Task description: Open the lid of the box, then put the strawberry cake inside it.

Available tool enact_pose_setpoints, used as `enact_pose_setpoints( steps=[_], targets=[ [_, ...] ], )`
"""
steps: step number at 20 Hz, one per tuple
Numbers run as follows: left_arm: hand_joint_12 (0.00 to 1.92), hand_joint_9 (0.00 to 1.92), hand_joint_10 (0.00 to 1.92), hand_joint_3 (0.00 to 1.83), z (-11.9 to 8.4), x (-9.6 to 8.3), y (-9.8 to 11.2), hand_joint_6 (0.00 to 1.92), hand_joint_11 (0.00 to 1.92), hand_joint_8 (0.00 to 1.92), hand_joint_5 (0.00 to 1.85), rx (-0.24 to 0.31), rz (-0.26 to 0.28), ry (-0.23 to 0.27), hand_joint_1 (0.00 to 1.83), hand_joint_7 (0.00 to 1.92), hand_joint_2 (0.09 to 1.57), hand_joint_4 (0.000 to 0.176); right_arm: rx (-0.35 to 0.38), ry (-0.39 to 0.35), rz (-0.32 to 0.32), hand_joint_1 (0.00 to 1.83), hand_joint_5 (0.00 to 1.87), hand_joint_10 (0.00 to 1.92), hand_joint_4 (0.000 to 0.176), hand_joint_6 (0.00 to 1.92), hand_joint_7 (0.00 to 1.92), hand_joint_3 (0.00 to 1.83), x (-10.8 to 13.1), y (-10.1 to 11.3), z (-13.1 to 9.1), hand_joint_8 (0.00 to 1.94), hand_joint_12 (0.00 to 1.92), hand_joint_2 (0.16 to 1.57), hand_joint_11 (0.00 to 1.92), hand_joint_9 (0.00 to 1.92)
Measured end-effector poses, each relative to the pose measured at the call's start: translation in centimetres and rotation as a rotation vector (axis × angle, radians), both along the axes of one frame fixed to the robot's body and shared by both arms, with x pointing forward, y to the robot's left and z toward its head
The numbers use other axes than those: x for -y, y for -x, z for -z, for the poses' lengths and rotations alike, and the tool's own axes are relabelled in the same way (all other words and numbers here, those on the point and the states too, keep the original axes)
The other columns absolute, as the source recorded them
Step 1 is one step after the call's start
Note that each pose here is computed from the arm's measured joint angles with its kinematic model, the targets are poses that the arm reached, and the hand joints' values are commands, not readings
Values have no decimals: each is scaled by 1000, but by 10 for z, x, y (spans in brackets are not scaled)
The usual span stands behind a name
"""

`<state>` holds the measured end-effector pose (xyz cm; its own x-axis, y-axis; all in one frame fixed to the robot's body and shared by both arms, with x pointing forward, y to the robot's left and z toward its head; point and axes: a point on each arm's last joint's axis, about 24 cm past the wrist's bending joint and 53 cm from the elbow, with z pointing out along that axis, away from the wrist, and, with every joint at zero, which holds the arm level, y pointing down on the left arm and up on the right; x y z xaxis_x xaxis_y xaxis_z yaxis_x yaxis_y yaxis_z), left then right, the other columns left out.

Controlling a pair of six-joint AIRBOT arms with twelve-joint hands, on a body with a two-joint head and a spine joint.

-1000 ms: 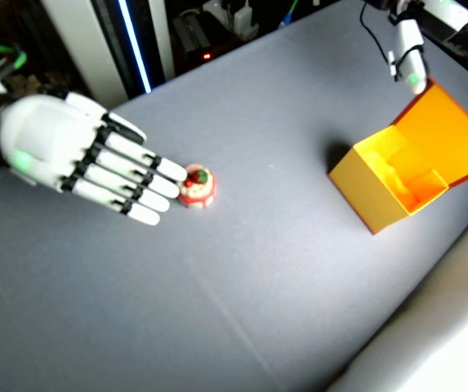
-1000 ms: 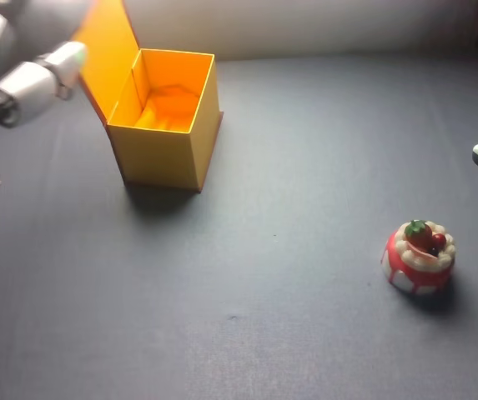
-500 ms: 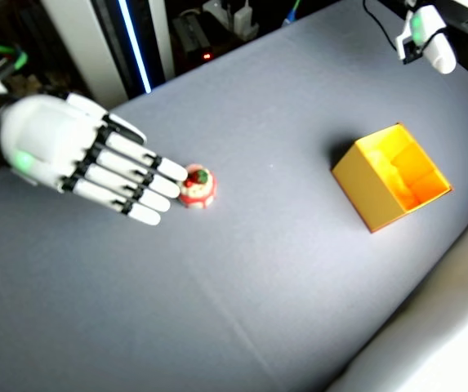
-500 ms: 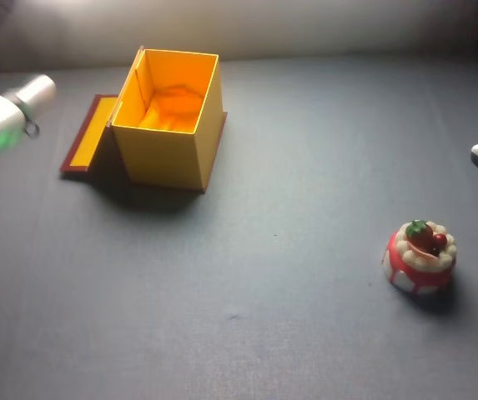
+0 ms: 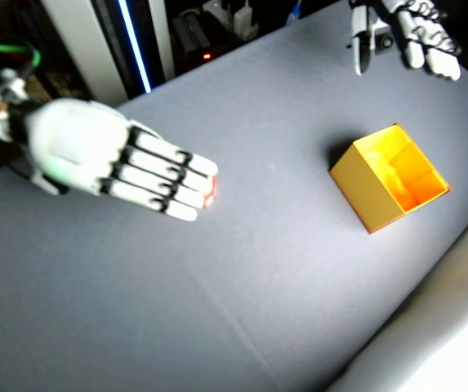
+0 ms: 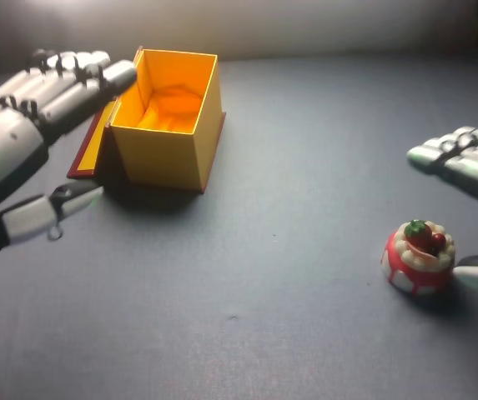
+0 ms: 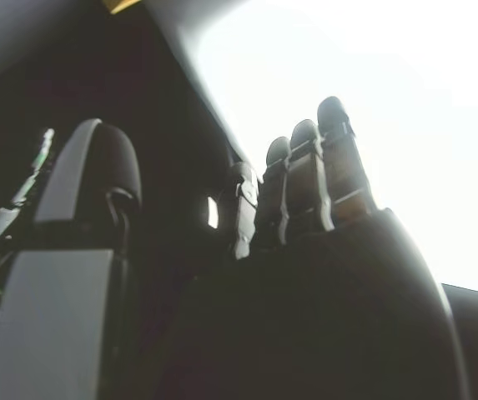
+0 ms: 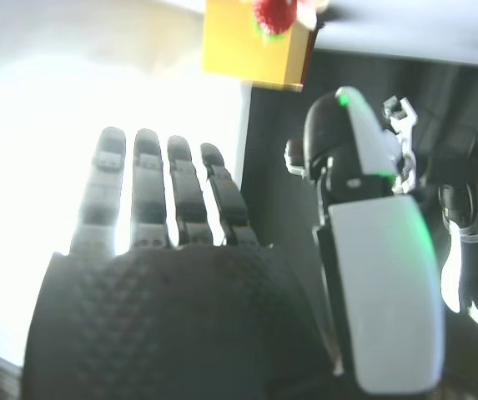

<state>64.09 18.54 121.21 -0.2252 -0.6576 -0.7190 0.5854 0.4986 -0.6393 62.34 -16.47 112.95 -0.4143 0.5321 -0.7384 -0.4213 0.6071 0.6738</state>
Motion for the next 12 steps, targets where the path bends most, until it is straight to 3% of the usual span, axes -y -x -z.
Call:
enact_pose_setpoints(
  steps=[1,2,3,5,7,8,9,10,11,12],
  targets=[
    [0,0,0,13,2,1,5,20,0,0,57,-6,12,-21,915,0,1343,65,-12,5,-3,855,70,37,0,17,74,0,-3,-3,5,9,637,1115,0,93],
    [5,0,0,9,3,1,10,31,11,0,89,-10,22,-37,890,0,1338,46,-24,14,-5,872,77,40,0,12,96,0,-6,-6,9,6,791,1107,0,106],
    [12,0,0,6,5,1,15,31,23,0,97,-11,33,-59,889,0,1333,42,-36,21,-3,880,72,37,0,6,92,0,-7,-10,13,2,850,1102,0,106],
    [19,0,0,0,7,-1,22,26,23,5,110,-19,41,-87,930,18,1322,4,-63,38,6,954,110,44,0,15,129,0,-9,-19,24,11,944,1087,0,132],
    [168,19,0,0,10,-1,25,1,0,3,114,-27,47,-101,935,28,1320,3,-89,46,6,972,147,61,0,24,203,2,-14,-24,33,27,1006,1102,0,170],
    [174,8,0,0,12,-1,26,0,0,0,99,-35,47,-102,955,15,1321,1,-99,49,2,1036,330,440,0,49,504,5,-17,-25,37,123,1421,1076,0,315],
    [101,1,0,0,15,-1,27,2,0,0,84,-38,51,-109,983,2,1323,3,-115,44,3,1102,602,875,0,163,766,8,-19,-28,41,290,1632,1112,300,556],
    [19,0,0,0,16,0,27,2,0,0,75,-41,53,-110,1010,0,1318,5,-122,40,4,1210,700,1192,0,978,926,5,-20,-31,42,1018,1748,1168,597,762],
    [9,0,0,0,16,0,28,3,11,0,74,-43,54,-111,1022,0,1318,0,-124,29,8,1145,791,1435,0,1183,1099,4,-20,-35,41,1235,1815,1194,1106,1162],
    [1,0,0,1,16,0,28,1,1,0,71,-44,54,-109,1029,0,1322,0,-124,22,13,1133,817,1746,0,1222,1202,2,-18,-38,39,1602,1900,1199,1390,1342]
  ],
)
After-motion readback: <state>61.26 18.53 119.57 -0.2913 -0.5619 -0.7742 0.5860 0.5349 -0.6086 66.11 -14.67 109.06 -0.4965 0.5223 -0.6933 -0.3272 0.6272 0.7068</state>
